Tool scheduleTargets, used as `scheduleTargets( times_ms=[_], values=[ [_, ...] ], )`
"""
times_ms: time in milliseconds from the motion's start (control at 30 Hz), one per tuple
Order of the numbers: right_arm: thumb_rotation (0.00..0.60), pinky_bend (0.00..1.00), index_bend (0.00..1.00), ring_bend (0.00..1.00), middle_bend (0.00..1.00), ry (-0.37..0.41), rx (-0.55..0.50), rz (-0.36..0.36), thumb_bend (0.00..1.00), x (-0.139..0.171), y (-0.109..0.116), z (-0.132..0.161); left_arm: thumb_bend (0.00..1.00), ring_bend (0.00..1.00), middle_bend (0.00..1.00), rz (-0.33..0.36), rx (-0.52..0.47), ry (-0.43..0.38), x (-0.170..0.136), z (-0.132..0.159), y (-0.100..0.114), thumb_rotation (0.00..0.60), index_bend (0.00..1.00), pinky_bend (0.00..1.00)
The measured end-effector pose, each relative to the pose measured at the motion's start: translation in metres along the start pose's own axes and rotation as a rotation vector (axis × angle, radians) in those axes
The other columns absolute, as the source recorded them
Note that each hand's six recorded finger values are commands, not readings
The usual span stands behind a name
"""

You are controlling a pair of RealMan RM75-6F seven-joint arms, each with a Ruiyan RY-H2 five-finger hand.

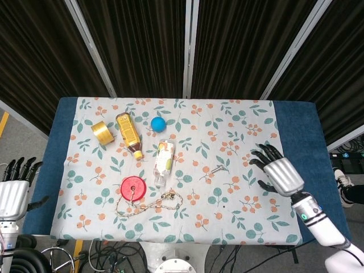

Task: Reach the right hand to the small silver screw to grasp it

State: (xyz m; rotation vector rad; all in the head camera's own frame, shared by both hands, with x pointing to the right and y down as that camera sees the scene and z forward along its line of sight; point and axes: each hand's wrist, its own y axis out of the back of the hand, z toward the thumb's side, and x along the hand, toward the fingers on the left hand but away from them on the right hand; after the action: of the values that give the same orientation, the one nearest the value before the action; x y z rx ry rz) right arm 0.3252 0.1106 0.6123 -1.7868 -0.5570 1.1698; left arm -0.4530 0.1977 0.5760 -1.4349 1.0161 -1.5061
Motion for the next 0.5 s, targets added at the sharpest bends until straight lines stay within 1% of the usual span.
scheduleTargets(
  times_ms=[100, 233, 333, 500],
  values=[
    [0.600, 0.09, 0.34, 0.01, 0.20, 0.067, 0.069, 0.053, 0.18, -0.037, -0.008, 0.016, 0.00, 0.00, 0.09, -0.003, -0.001, 0.004, 0.000, -0.001, 0.000, 0.600, 0.16, 0.00],
    [0.600, 0.09, 0.37, 0.01, 0.20, 0.124, 0.173, 0.095, 0.18, -0.076, -0.024, 0.035, 0.00, 0.00, 0.09, -0.007, -0.003, 0.014, 0.001, -0.002, 0.000, 0.600, 0.16, 0.00],
    [0.600, 0.09, 0.39, 0.01, 0.21, 0.145, 0.221, 0.108, 0.18, -0.095, -0.036, 0.046, 0.00, 0.00, 0.09, -0.005, -0.005, 0.017, 0.002, -0.003, 0.000, 0.600, 0.16, 0.00],
    [0.600, 0.09, 0.42, 0.01, 0.21, 0.163, 0.249, 0.118, 0.18, -0.109, -0.055, 0.060, 0.00, 0.00, 0.09, -0.006, -0.004, 0.017, 0.002, -0.003, 0.000, 0.600, 0.16, 0.00]
  ],
)
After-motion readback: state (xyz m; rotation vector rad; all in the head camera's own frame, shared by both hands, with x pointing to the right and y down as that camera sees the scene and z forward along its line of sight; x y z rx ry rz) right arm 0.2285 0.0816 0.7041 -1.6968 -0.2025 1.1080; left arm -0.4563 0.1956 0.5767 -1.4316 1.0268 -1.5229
